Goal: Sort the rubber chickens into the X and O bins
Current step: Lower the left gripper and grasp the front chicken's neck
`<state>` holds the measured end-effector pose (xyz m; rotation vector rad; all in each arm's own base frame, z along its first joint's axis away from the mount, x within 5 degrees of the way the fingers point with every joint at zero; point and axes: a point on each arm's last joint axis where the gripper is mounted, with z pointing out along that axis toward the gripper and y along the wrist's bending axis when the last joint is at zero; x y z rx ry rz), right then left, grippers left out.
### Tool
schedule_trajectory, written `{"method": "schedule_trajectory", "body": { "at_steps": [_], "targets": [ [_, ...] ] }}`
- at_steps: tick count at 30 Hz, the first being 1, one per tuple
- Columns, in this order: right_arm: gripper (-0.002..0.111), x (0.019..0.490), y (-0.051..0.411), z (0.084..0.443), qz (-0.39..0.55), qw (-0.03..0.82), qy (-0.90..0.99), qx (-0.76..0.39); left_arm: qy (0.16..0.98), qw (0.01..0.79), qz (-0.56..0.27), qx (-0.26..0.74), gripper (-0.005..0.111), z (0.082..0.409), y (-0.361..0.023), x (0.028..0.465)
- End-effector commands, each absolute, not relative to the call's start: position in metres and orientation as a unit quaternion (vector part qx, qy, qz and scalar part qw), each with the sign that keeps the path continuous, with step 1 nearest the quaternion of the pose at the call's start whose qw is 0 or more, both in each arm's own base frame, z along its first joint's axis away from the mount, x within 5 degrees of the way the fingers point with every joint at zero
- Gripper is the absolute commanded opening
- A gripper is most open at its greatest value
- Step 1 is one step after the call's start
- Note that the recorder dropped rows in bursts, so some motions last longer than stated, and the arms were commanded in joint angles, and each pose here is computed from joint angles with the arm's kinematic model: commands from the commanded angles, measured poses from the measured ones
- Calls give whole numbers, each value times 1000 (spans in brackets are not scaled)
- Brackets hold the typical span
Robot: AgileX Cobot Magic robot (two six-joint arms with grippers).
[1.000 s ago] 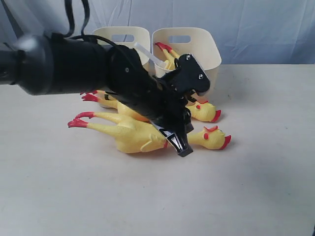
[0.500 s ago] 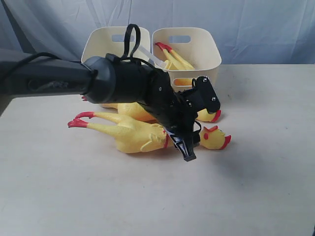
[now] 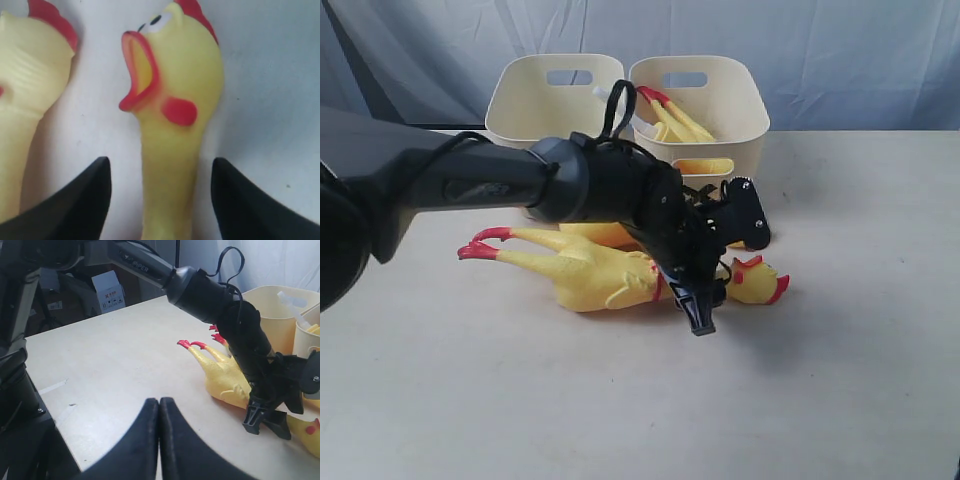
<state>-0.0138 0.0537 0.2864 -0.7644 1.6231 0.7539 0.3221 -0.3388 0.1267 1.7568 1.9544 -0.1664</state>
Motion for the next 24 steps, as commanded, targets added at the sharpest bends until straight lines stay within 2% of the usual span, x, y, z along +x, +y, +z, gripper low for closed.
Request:
{"method": "schedule_trajectory", "body": {
  "at_steps": [1, 8, 10, 21, 24],
  "targets": [
    [0, -14, 54, 285, 321, 565, 688, -323, 718, 238, -60, 652, 52, 116, -341, 321],
    [0, -14, 54, 285, 321, 565, 688, -323, 719, 232, -61, 653, 50, 112, -341, 320],
    [0, -14, 54, 285, 321, 565, 688, -323, 719, 230, -61, 653, 47, 112, -341, 319],
    [0, -14, 54, 285, 322, 564, 688, -324, 723, 195, -65, 660, 2, 113, -337, 314],
    [0, -14, 54, 285, 322, 564, 688, -324, 728, 179, -75, 658, 0, 118, -336, 310]
  ]
}}
